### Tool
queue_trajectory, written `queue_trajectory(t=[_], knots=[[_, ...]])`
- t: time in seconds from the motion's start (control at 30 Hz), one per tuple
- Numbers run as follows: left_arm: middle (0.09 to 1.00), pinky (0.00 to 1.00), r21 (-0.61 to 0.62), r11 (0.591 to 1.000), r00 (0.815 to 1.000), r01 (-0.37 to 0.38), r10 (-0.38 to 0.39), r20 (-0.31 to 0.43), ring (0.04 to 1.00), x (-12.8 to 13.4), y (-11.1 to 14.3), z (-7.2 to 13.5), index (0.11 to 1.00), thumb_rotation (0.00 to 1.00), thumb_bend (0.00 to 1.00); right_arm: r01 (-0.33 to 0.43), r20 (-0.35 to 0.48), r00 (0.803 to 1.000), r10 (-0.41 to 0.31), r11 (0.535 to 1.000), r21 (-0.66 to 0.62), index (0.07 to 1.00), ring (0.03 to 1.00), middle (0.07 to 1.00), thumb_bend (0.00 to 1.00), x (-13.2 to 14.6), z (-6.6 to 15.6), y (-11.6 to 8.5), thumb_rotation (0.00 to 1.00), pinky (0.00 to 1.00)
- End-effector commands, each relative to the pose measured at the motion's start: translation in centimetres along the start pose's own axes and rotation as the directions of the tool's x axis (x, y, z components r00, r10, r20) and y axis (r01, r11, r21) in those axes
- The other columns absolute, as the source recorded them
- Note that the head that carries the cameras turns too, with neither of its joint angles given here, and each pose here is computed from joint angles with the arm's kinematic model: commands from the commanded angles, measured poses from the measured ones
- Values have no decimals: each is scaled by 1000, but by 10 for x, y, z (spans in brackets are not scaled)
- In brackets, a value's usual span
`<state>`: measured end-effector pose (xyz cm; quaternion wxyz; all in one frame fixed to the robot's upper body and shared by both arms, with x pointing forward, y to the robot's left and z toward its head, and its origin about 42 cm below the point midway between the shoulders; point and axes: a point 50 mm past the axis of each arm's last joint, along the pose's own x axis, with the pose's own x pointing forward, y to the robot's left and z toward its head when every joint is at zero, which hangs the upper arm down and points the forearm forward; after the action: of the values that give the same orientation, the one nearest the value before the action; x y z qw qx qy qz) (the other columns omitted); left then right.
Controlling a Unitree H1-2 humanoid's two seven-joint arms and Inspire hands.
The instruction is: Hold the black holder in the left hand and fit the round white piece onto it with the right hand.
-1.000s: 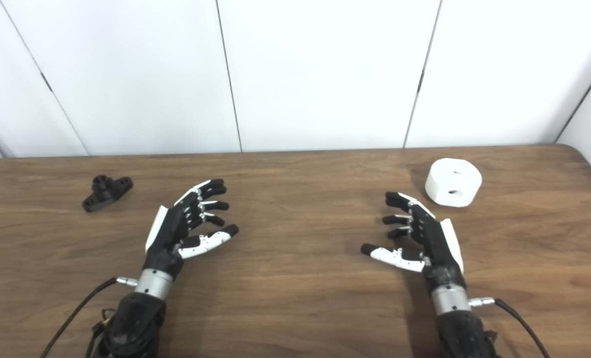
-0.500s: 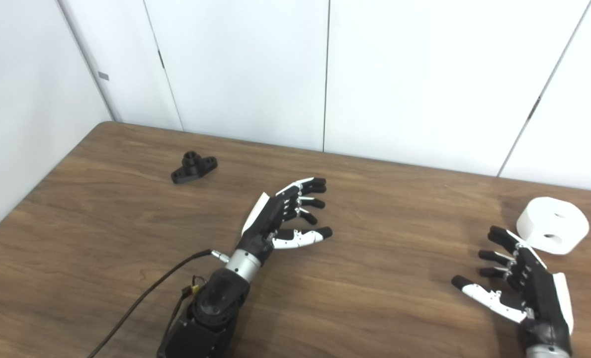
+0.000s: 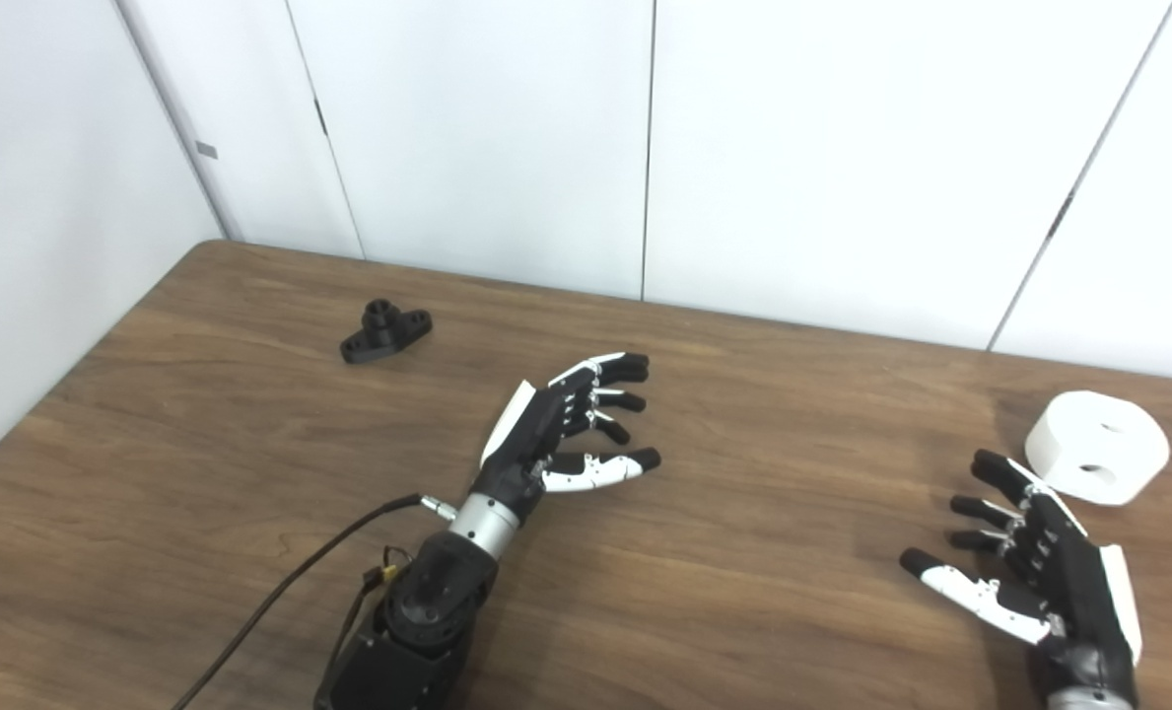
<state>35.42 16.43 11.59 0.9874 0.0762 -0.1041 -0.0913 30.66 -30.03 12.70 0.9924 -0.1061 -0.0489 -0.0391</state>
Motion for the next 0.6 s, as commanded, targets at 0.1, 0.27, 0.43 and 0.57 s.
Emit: queue_trajectory(t=[0.1, 0.27, 0.43, 0.57], knots=[[761, 562, -12, 1000, 1000, -21, 21, 8, 682, -6, 9, -3, 746, 0, 682, 1, 64, 998, 0, 1000, -23, 784, 693, 811, 754, 8, 7, -10, 0, 549], [719, 569, 40, 999, 997, -30, 27, 68, 649, 1, 28, 12, 719, 0, 685, 0, 65, 998, 2, 999, -33, 781, 677, 801, 758, 9, 5, -10, 0, 540], [731, 640, 144, 989, 995, -30, 16, 98, 712, 8, 50, 25, 697, 0, 734, -1, 60, 998, 3, 1000, -21, 773, 666, 796, 764, 9, 4, -11, 0, 528], [753, 649, 227, 974, 996, -26, 5, 94, 751, 12, 70, 37, 721, 0, 759, -4, 56, 998, 6, 1000, -25, 771, 658, 800, 770, 9, 2, -12, 0, 527]])
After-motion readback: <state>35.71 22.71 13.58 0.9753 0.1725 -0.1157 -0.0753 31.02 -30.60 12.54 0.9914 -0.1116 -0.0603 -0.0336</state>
